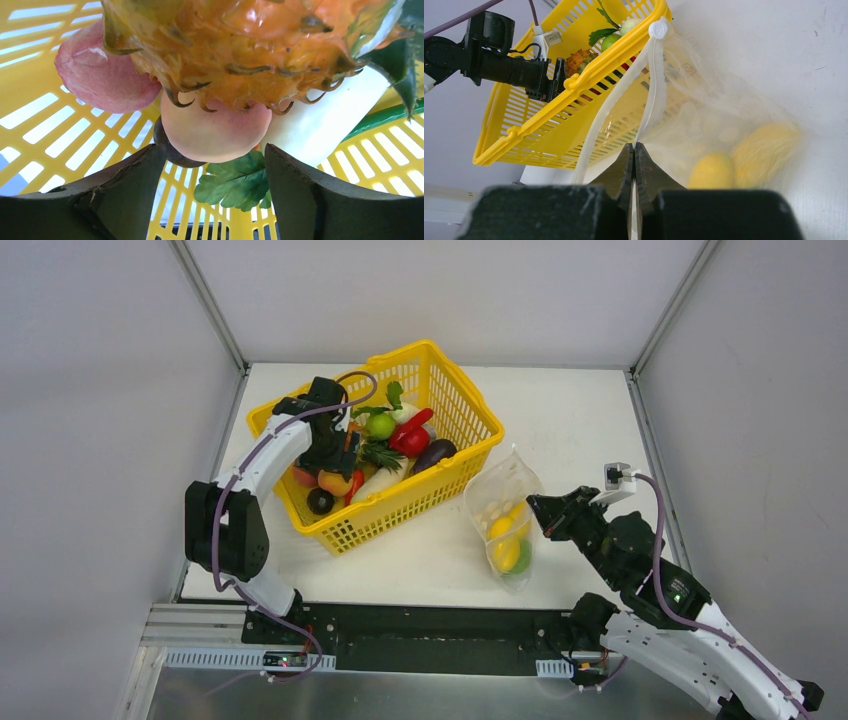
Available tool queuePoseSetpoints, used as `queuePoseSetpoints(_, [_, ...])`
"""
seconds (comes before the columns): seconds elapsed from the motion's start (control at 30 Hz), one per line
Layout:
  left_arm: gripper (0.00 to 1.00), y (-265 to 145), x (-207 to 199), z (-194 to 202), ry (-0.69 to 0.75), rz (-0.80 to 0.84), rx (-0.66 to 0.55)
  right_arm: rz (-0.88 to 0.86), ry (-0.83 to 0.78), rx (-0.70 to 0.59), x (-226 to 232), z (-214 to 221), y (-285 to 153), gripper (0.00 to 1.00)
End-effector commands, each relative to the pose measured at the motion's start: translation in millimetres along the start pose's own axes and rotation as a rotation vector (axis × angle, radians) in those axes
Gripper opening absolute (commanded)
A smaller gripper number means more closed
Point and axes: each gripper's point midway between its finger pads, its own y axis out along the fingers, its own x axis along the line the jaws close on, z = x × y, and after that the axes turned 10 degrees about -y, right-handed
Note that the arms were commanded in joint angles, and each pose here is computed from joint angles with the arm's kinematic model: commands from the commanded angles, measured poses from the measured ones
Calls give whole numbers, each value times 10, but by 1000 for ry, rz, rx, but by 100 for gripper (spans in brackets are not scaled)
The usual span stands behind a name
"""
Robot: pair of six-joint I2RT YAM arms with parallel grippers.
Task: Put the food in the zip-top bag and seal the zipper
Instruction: Pick up the fake fruit from the bin.
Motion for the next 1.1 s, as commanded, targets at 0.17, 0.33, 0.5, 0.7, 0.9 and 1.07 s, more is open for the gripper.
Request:
queuePoseSetpoints(0.17, [79, 208, 52, -26, -30, -33, 0, -24, 34, -73, 100, -250, -27, 0])
queuePoseSetpoints(0.33, [67, 313, 33, 99, -42, -25, 43, -17, 33, -73, 86, -241, -17, 0])
queuePoseSetpoints(0.5, [43, 133, 39, 89, -59, -9, -13, -24, 30, -57, 108, -217, -9, 0])
queuePoseSetpoints(0.7, [26, -216, -23, 2, -86, 56, -115, -25, 45, -59, 111, -216, -13, 0])
queuePoseSetpoints(0.9, [20, -522, -110, 7, -119, 139, -196, -27, 62, -61, 104, -207, -25, 0])
queuePoseSetpoints(1.07, [17, -774, -151, -22, -149, 191, -273, -35, 68, -39, 141, -168, 5, 0])
